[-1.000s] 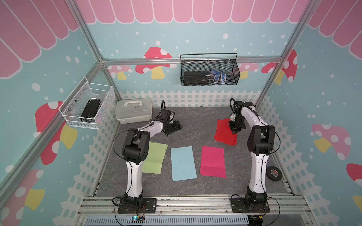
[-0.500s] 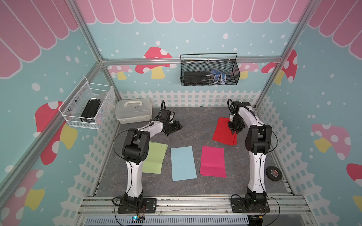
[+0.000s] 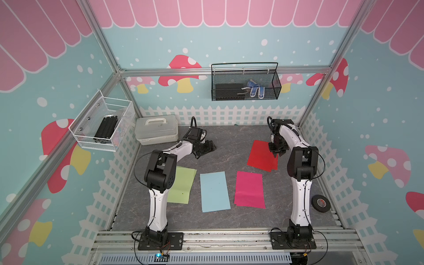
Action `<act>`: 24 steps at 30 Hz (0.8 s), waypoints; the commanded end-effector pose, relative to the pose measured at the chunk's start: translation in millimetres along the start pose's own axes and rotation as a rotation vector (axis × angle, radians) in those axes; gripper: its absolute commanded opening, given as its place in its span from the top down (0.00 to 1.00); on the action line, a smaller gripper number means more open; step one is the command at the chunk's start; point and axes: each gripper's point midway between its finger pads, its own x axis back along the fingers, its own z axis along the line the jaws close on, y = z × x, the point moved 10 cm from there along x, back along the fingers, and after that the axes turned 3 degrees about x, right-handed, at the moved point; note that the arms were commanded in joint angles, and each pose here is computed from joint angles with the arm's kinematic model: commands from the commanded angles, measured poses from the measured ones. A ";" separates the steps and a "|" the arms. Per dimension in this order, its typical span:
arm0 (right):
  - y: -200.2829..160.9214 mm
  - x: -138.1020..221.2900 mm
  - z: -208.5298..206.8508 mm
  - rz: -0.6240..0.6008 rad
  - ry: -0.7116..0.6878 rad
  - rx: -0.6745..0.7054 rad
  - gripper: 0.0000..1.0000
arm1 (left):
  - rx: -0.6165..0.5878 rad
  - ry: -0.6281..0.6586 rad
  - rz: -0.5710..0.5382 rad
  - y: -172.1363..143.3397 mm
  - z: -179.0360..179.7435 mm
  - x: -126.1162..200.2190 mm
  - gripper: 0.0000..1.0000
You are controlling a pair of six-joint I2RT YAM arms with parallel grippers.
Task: Sort the scattered colored papers by color
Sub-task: Place the colored paper.
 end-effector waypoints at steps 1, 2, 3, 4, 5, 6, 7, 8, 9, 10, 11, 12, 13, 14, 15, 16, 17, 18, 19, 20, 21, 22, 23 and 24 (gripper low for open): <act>-14.5 3.8 -0.2 -0.006 0.002 -0.073 0.77 | -0.045 -0.094 0.030 -2.4 -35.9 -19.0 0.26; -20.3 1.4 1.3 -0.019 0.015 -0.091 0.85 | -0.045 -0.105 0.042 -4.0 -43.8 -25.6 0.28; -27.1 -2.7 2.9 -0.027 0.029 -0.108 0.88 | -0.043 -0.114 0.049 -4.7 -50.8 -31.7 0.30; -32.4 -6.6 4.2 -0.032 0.037 -0.122 0.88 | -0.035 -0.118 0.049 -2.0 -52.3 -35.3 0.30; -38.9 -10.9 5.3 -0.028 0.039 -0.137 0.88 | -0.042 -0.131 0.067 -8.7 -63.2 -43.8 0.30; -43.9 -13.5 6.1 -0.032 0.042 -0.149 0.88 | -0.039 -0.135 0.072 -10.1 -67.6 -49.3 0.30; -48.3 -17.4 6.9 -0.031 0.041 -0.158 0.88 | -0.037 -0.141 0.078 -11.4 -71.2 -53.4 0.30; -53.1 -19.4 6.9 -0.032 0.040 -0.169 0.87 | -0.039 -0.151 0.084 -12.8 -75.7 -58.0 0.29; -56.3 -20.1 6.8 -0.041 0.038 -0.179 0.86 | -0.043 -0.160 0.088 -14.0 -80.3 -61.6 0.29; -58.4 -21.0 7.3 -0.047 0.042 -0.185 0.86 | -0.046 -0.164 0.093 -15.6 -82.9 -65.7 0.29; -59.8 -21.3 6.6 -0.052 0.043 -0.190 0.85 | -0.049 -0.172 0.100 -17.4 -86.4 -70.2 0.29; -60.6 -20.9 5.4 -0.055 0.042 -0.197 0.85 | -0.045 -0.182 0.112 -19.9 -89.1 -74.8 0.29; -60.5 -20.5 3.7 -0.059 0.038 -0.204 0.84 | -0.043 -0.185 0.122 -22.7 -90.6 -80.1 0.29; -60.4 -20.3 1.8 -0.061 0.038 -0.210 0.84 | -0.043 -0.192 0.130 -24.2 -92.7 -83.3 0.28; -60.0 -19.4 -1.6 -0.067 0.043 -0.220 0.84 | -0.043 -0.198 0.145 -28.2 -94.7 -88.8 0.28; -59.4 -20.3 -4.5 -0.069 0.048 -0.231 0.84 | -0.046 -0.204 0.151 -30.9 -97.6 -92.1 0.28; -59.7 -20.5 -8.0 -0.072 0.051 -0.243 0.83 | -0.048 -0.206 0.159 -34.4 -99.8 -95.7 0.28; -59.9 -21.2 -12.6 -0.075 0.051 -0.260 0.83 | -0.045 -0.212 0.167 -37.3 -101.4 -99.6 0.28; -60.4 -22.4 -16.4 -0.078 0.051 -0.273 0.83 | -0.044 -0.225 0.178 -41.1 -104.5 -103.3 0.28; -60.9 -23.8 -20.1 -0.080 0.052 -0.287 0.83 | -0.045 -0.237 0.184 -43.5 -108.0 -105.3 0.28; -61.3 -25.9 -23.5 -0.081 0.058 -0.300 0.83 | -0.048 -0.240 0.192 -47.3 -110.6 -108.3 0.28; -61.5 -27.4 -25.8 -0.080 0.068 -0.307 0.83 | -0.051 -0.242 0.197 -50.4 -113.3 -110.7 0.28; -61.3 -30.1 -27.1 -0.076 0.076 -0.313 0.83 | -0.051 -0.244 0.204 -53.1 -115.0 -112.8 0.28; -61.2 -32.8 -28.8 -0.073 0.082 -0.320 0.83 | -0.050 -0.247 0.208 -54.8 -116.8 -114.2 0.28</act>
